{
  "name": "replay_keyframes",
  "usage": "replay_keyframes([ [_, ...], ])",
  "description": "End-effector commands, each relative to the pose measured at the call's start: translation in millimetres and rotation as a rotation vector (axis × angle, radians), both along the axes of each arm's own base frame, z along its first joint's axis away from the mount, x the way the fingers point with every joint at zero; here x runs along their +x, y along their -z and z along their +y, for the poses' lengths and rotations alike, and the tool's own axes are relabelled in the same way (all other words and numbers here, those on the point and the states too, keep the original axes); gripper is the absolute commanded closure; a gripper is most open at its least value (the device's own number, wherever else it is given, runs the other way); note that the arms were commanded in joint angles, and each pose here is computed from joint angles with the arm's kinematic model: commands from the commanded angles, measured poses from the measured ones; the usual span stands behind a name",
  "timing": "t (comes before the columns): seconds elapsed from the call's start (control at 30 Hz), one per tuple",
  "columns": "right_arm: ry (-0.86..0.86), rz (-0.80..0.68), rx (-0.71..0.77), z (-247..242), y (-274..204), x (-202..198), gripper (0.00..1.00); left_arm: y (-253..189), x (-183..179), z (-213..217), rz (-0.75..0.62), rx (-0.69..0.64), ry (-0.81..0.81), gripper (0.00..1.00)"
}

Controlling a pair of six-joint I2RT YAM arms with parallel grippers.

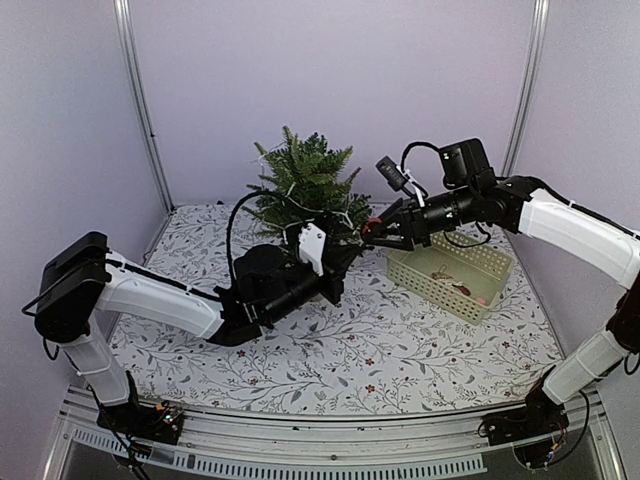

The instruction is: Decorate the small christmas tree

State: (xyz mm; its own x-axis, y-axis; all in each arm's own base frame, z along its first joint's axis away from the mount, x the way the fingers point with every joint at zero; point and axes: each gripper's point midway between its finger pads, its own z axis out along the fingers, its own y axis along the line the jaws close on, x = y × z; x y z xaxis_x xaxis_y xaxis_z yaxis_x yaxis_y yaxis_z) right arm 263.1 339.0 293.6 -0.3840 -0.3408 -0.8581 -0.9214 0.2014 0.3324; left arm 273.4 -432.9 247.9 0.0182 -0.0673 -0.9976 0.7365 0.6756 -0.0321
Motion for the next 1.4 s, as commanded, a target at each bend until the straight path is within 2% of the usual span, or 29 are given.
replay_keyframes([
  [0.0, 0.012, -0.001, 0.007, 3, -4, 7, 0.77, 6, 5, 3, 0.019, 0.005, -0.001, 1.0],
  [0.8, 0.058, 0.09, 0.004, -9, 32, 14, 0.74, 5, 7, 3, 0.028, 0.013, -0.002, 1.0],
  [0.97, 0.045, 0.093, 0.017, -9, 30, 11, 0.68, -4, 2, 6, 0.014, -0.005, 0.007, 0.78],
  [1.37, 0.059, 0.092, 0.022, -14, 30, 6, 0.49, -20, -28, 9, -0.058, 0.001, 0.035, 0.56],
])
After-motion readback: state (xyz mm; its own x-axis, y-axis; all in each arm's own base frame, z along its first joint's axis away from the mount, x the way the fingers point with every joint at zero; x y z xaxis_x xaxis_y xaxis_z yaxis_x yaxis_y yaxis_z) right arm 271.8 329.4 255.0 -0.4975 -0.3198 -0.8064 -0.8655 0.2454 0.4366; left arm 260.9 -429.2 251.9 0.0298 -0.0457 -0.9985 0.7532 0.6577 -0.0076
